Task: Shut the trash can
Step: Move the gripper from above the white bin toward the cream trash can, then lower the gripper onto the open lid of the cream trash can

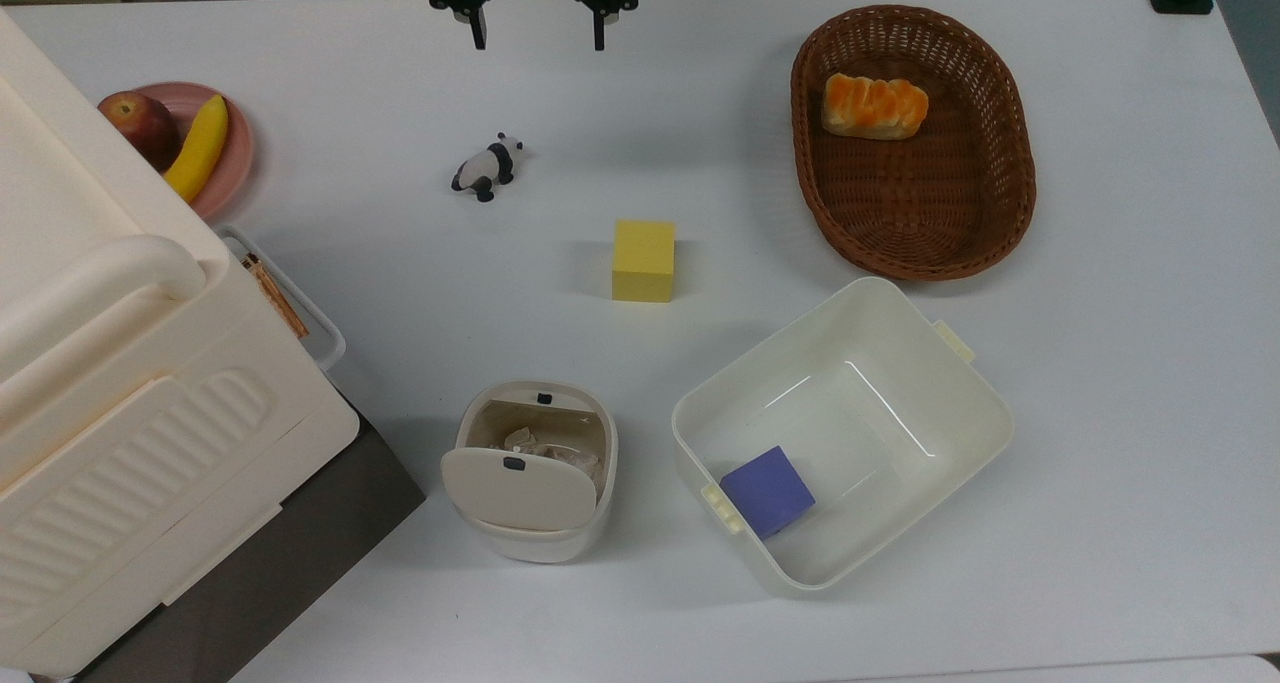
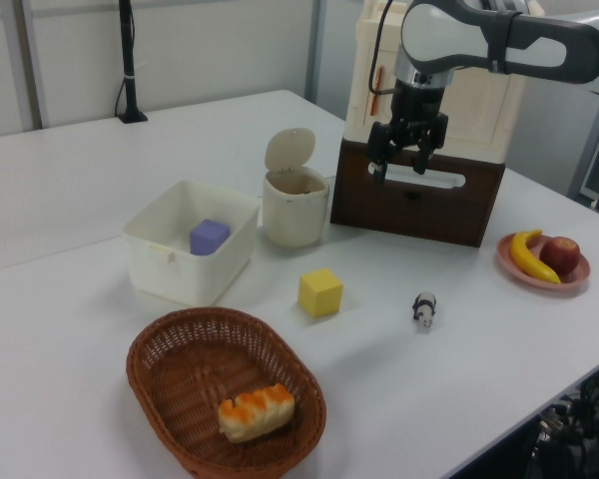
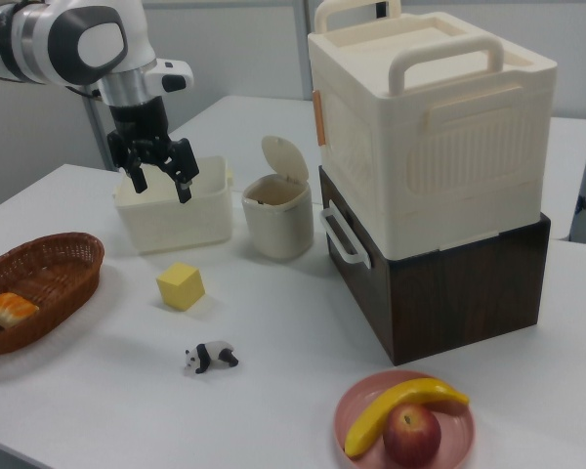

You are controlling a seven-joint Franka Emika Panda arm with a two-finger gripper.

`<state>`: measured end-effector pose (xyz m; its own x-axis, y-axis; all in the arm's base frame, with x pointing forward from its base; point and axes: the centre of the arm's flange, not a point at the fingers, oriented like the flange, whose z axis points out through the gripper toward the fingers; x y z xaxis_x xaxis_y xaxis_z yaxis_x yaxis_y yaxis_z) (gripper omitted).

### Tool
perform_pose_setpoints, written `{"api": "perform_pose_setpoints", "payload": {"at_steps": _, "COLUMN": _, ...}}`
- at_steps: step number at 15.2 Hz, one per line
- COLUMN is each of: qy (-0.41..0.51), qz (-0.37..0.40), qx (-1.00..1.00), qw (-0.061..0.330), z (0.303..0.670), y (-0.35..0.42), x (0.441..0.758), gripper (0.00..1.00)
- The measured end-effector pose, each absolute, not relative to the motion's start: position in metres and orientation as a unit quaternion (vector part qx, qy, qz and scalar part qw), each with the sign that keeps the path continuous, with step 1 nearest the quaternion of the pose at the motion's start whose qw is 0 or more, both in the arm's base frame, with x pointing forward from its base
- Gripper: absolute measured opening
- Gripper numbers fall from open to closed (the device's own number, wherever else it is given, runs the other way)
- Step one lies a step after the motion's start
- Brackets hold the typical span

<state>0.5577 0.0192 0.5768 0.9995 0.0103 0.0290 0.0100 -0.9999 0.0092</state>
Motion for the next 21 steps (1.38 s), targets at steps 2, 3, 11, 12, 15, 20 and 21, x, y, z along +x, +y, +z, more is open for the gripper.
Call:
{"api": "perform_pose_setpoints", "payload": {"at_steps": 2, "qy": 0.005, "qz": 0.015, "qx": 1.000, "qw": 0.005, "z": 0.578, "y": 0.019, "x": 0.558, "gripper": 0.98}}
{"api": "perform_pose_setpoints", "payload": {"at_steps": 3, "qy": 0.005, "qz": 0.016, "qx": 1.000, "qw": 0.005, "z": 0.578, "y": 0.019, "x": 0.558, "gripper": 0.97}}
{"api": "perform_pose_setpoints", "payload": {"at_steps": 11, "qy": -0.002, "qz": 0.076, "qx": 0.997, "qw": -0.007, "z": 0.589, "y": 0.015, "x": 0.571, "gripper": 0.15}}
{"api": "perform_pose_setpoints", "payload": {"at_steps": 12, "qy": -0.004, "qz": 0.088, "qx": 0.996, "qw": -0.014, "z": 0.590, "y": 0.016, "x": 0.575, "gripper": 0.04}}
{"api": "perform_pose_setpoints", "payload": {"at_steps": 15, "qy": -0.011, "qz": 0.126, "qx": 0.992, "qw": -0.020, "z": 0.588, "y": 0.012, "x": 0.591, "gripper": 0.01}}
{"api": "perform_pose_setpoints", "payload": {"at_steps": 20, "qy": -0.020, "qz": 0.199, "qx": 0.980, "qw": -0.015, "z": 0.571, "y": 0.003, "x": 0.660, "gripper": 0.01}}
{"api": "perform_pose_setpoints", "payload": {"at_steps": 21, "qy": -0.020, "qz": 0.224, "qx": 0.974, "qw": -0.015, "z": 0.569, "y": 0.004, "x": 0.675, "gripper": 0.01}}
